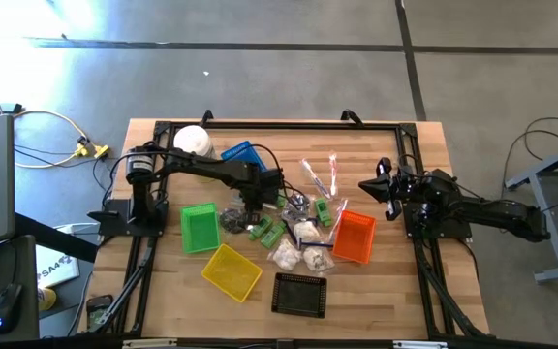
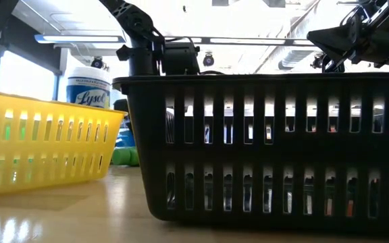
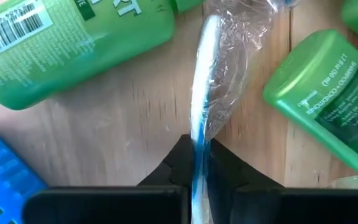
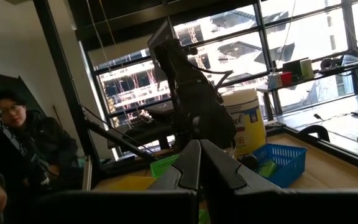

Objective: Pick & Place Travel size toiletries
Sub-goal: Put the blue toothbrush into the yellow bin

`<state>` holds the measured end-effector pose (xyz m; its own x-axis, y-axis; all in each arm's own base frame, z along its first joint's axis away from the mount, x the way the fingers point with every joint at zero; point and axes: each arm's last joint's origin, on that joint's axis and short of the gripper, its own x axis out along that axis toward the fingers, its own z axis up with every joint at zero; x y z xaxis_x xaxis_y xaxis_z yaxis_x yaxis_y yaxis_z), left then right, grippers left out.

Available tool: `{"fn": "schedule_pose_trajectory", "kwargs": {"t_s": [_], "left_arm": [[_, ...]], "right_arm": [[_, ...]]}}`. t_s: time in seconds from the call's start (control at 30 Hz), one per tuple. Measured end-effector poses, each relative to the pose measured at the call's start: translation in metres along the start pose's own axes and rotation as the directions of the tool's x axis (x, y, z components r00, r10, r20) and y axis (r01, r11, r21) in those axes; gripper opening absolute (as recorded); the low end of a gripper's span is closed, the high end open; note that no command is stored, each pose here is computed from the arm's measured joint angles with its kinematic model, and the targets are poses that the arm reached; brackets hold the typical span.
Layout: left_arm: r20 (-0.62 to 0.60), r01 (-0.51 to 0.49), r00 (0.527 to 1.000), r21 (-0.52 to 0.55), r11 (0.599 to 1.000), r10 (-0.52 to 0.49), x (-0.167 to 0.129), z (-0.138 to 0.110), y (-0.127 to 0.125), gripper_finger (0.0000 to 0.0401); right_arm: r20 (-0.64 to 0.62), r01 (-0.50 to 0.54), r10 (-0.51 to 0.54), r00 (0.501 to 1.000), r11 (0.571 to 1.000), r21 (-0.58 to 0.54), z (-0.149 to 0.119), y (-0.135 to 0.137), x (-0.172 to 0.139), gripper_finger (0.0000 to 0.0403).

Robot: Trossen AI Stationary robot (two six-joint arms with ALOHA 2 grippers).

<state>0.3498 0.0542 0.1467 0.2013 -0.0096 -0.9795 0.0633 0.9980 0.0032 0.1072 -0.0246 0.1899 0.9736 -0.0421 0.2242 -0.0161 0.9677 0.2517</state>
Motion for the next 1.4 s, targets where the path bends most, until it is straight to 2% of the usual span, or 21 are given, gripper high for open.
{"fn": "schedule_pose_trajectory", "kwargs": {"t_s": [0.17,0.43,0.63,0.8,1.0,1.1,1.27,1.4], "left_arm": [[-0.022,-0.025,0.999,-0.011,1.0,0.025,-0.011,0.005,0.001,0.0034],[-0.078,-0.034,0.996,-0.019,0.999,0.032,-0.04,0.013,0.002,0.001],[-0.043,-0.053,0.998,-0.009,0.999,0.053,-0.06,0.02,0.001,0.0023],[0.075,-0.069,0.995,-0.026,0.997,0.071,-0.1,0.02,-0.001,0.0014],[0.28,-0.103,0.953,-0.046,0.994,0.112,-0.17,-0.001,-0.008,0.0013],[0.364,-0.108,0.924,-0.053,0.993,0.12,-0.196,-0.017,-0.013,0.0012],[0.463,-0.109,0.876,-0.085,0.99,0.136,-0.219,-0.054,-0.022,0.0012],[0.575,-0.099,0.803,-0.13,0.987,0.156,-0.225,-0.089,-0.029,0.0012]], "right_arm": [[-0.002,0.002,-0.002,1.0,1.0,-0.003,0.0,0.0,0.0,0.0003],[-0.006,0.005,-0.005,1.0,1.0,-0.006,-0.001,0.0,0.0,0.0003],[-0.005,0.004,-0.005,1.0,1.0,-0.006,-0.001,0.0,0.0,0.0003],[-0.006,0.002,-0.002,1.0,1.0,-0.002,-0.001,0.0,0.0,0.0003],[-0.004,0.001,-0.001,1.0,1.0,-0.006,0.0,0.0,0.0,0.0003],[0.0,0.0,0.0,1.0,1.0,-0.007,0.0,0.0,0.0,0.0003],[0.001,-0.001,0.001,1.0,1.0,-0.008,0.0,0.0,0.0,0.0003],[0.001,-0.001,0.001,1.0,1.0,-0.008,0.0,0.0,0.0,0.0003]]}}
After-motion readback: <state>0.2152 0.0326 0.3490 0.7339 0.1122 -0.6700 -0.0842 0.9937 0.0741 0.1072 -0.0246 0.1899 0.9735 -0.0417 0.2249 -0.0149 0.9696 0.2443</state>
